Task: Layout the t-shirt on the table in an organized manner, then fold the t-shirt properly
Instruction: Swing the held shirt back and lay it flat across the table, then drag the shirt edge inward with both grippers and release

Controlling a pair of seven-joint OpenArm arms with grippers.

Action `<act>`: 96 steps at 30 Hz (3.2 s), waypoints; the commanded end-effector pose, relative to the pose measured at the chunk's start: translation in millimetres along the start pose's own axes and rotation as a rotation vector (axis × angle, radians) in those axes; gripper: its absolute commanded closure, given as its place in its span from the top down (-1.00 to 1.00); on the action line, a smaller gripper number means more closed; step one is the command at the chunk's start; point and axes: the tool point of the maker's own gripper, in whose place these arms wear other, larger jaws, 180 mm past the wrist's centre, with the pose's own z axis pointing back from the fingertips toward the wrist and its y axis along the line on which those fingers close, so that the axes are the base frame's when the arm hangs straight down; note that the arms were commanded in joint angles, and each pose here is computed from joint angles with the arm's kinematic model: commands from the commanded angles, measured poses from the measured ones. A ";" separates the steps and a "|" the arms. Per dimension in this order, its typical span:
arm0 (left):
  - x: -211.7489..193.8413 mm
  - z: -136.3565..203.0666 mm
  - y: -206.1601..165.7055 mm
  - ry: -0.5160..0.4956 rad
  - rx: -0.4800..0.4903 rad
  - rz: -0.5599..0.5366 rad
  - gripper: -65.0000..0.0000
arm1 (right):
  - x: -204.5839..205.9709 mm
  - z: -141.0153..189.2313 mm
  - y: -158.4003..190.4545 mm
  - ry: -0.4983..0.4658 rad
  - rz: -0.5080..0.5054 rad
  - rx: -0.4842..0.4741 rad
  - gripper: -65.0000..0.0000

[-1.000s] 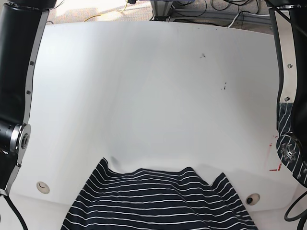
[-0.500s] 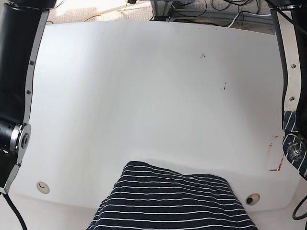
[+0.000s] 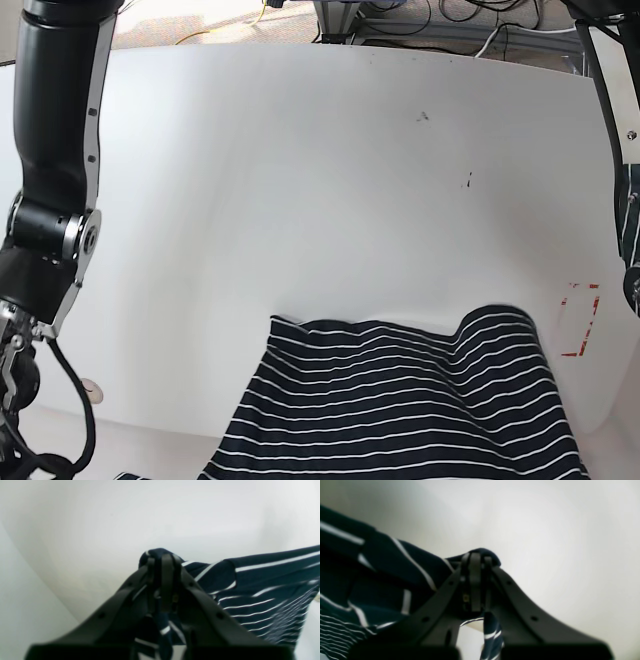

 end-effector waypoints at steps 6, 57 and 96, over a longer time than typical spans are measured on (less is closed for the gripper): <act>-83.9 16.6 1.6 0.124 0.024 0.043 -1.00 | -55.2 21.2 1.3 0.076 0.011 -0.046 -1.00; -429.2 235.7 -266.8 0.875 -0.503 0.535 -1.00 | -345.9 205.6 86.3 0.672 -0.167 -0.045 -1.00; -409.4 212.4 -328.1 0.895 -1.020 0.057 0.13 | -314.2 195.7 71.2 0.637 -0.093 -0.156 1.00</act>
